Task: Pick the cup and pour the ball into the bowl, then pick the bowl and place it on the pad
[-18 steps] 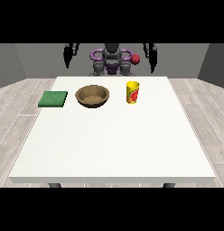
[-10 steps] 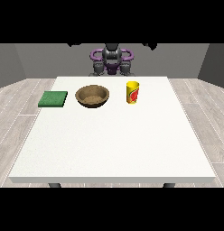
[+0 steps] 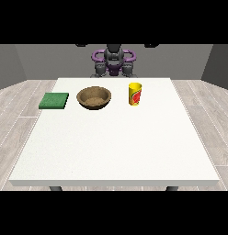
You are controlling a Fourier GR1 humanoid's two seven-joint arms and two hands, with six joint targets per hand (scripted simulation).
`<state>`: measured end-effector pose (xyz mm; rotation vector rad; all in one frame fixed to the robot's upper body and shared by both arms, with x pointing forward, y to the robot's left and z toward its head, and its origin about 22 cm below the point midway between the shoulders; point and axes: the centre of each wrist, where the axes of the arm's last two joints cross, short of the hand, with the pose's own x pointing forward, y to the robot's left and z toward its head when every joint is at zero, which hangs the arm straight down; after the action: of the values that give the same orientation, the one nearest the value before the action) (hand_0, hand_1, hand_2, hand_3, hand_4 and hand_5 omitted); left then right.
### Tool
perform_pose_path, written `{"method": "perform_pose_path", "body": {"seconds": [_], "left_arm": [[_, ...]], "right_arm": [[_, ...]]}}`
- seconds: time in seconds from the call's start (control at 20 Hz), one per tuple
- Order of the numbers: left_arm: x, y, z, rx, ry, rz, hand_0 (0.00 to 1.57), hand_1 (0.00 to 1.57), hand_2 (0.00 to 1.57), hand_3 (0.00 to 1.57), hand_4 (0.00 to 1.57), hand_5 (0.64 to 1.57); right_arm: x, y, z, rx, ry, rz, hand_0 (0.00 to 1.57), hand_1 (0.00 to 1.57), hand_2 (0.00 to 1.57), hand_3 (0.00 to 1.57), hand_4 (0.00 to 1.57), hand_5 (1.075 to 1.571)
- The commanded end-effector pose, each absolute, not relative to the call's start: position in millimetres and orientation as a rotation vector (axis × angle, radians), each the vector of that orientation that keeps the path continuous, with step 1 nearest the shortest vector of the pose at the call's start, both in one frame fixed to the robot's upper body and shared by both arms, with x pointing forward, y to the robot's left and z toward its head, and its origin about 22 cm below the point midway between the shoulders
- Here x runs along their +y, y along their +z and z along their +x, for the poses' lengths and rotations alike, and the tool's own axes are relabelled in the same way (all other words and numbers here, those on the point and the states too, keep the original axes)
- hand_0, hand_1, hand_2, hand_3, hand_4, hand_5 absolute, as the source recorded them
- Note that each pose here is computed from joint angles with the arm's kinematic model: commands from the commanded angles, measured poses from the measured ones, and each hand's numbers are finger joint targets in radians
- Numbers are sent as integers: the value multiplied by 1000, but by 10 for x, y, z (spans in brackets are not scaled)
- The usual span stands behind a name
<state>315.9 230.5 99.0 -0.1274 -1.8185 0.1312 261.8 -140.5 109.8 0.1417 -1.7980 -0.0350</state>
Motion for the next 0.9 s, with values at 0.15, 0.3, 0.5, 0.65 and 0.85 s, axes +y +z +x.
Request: {"method": "perform_pose_path", "body": {"seconds": [0.15,0.3,0.5,0.65,0.85], "left_arm": [[2173,1141,3454,-1934,114,-121,0,0,0,0,0,1562],[2178,851,3379,-1976,103,-112,0,0,0,0,0,1555],[2080,591,3350,-1993,87,-128,0,0,0,0,0,1549],[2034,388,3166,-2048,46,-129,0,0,0,0,0,1541],[2039,306,3189,-2022,-8,-139,0,0,0,0,0,1536]], "right_arm": [[-1188,1467,2741,-1910,-11,163,0,0,194,455,802,1566],[-1279,1381,2835,-1939,19,94,0,0,418,766,766,1569],[-1461,1383,2998,-1974,4,15,0,0,428,695,699,1571],[-1952,1335,3137,-2016,-8,-76,0,0,374,650,682,1568],[-2156,1303,3387,-1994,-67,-141,0,0,429,639,670,1569]]}}
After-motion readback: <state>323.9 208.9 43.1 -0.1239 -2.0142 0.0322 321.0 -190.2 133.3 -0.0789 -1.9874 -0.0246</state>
